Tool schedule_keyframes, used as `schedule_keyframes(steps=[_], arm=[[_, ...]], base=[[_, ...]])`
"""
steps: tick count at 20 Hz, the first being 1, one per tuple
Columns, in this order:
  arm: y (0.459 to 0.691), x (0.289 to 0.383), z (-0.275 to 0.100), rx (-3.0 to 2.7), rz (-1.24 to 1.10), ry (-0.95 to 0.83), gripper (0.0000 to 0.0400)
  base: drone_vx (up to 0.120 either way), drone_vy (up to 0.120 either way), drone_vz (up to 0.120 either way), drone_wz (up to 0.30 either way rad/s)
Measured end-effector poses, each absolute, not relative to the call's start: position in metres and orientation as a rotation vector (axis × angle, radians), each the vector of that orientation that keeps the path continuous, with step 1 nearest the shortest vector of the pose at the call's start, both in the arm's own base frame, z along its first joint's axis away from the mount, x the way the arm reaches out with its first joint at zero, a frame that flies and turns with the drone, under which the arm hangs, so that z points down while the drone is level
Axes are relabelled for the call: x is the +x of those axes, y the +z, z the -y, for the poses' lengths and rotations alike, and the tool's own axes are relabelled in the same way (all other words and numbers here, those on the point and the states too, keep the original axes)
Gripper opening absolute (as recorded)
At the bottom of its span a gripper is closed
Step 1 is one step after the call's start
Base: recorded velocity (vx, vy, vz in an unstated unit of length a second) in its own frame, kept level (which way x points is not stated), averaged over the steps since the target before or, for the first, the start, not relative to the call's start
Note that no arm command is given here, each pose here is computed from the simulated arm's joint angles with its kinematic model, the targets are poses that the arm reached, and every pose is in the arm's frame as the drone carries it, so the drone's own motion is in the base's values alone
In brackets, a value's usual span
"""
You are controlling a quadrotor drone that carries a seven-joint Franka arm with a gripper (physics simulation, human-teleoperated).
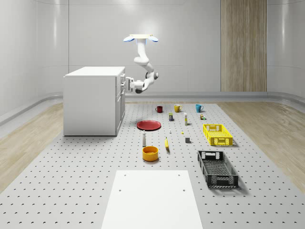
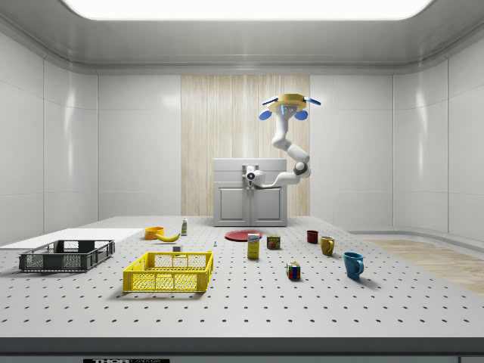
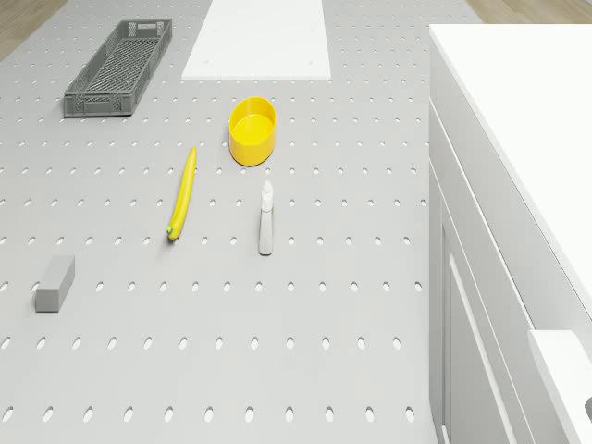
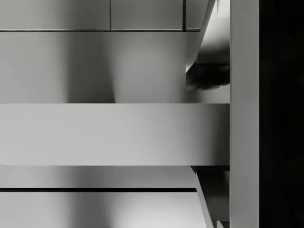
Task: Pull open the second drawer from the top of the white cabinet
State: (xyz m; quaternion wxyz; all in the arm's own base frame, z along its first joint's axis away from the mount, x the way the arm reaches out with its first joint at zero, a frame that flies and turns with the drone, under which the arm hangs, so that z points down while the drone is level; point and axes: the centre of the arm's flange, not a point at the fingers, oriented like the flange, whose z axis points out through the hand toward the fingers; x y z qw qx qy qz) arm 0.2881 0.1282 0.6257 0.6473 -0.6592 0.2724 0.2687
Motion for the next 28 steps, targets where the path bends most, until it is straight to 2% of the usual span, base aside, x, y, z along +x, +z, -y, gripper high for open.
schedule_keyframes(steps=[4,5,9,13,15,18,21,25,26,28], arm=[[0.625,0.2882,-0.122,-1.498,-0.621,0.613,0.0155],[0.631,0.2853,-0.120,-1.501,-0.659,0.641,0.0203],[0.628,0.2868,-0.117,-1.508,-0.626,0.610,0.0173],[0.626,0.2877,-0.113,-1.501,-0.630,0.617,0.0161],[0.637,0.2817,-0.108,-1.514,-0.678,0.645,0.0251],[0.632,0.2845,-0.104,-1.510,-0.656,0.631,0.0204],[0.629,0.2863,-0.099,-1.506,-0.640,0.622,0.0178],[0.627,0.2874,-0.089,-1.503,-0.627,0.614,0.0162],[0.633,0.2837,-0.085,-1.510,-0.653,0.629,0.0217],[0.626,0.2876,-0.082,-1.509,-0.617,0.602,0.0176]], base=[[0.000,0.000,0.000,0.000],[0.000,0.000,0.000,0.000],[0.000,0.000,0.000,0.000],[0.000,0.000,0.000,0.000],[0.000,0.000,0.000,0.000],[0.000,0.000,0.000,0.000],[0.000,0.000,0.000,0.000],[0.000,0.000,0.000,0.000],[0.000,0.000,0.000,0.000],[0.000,0.000,0.000,0.000]])
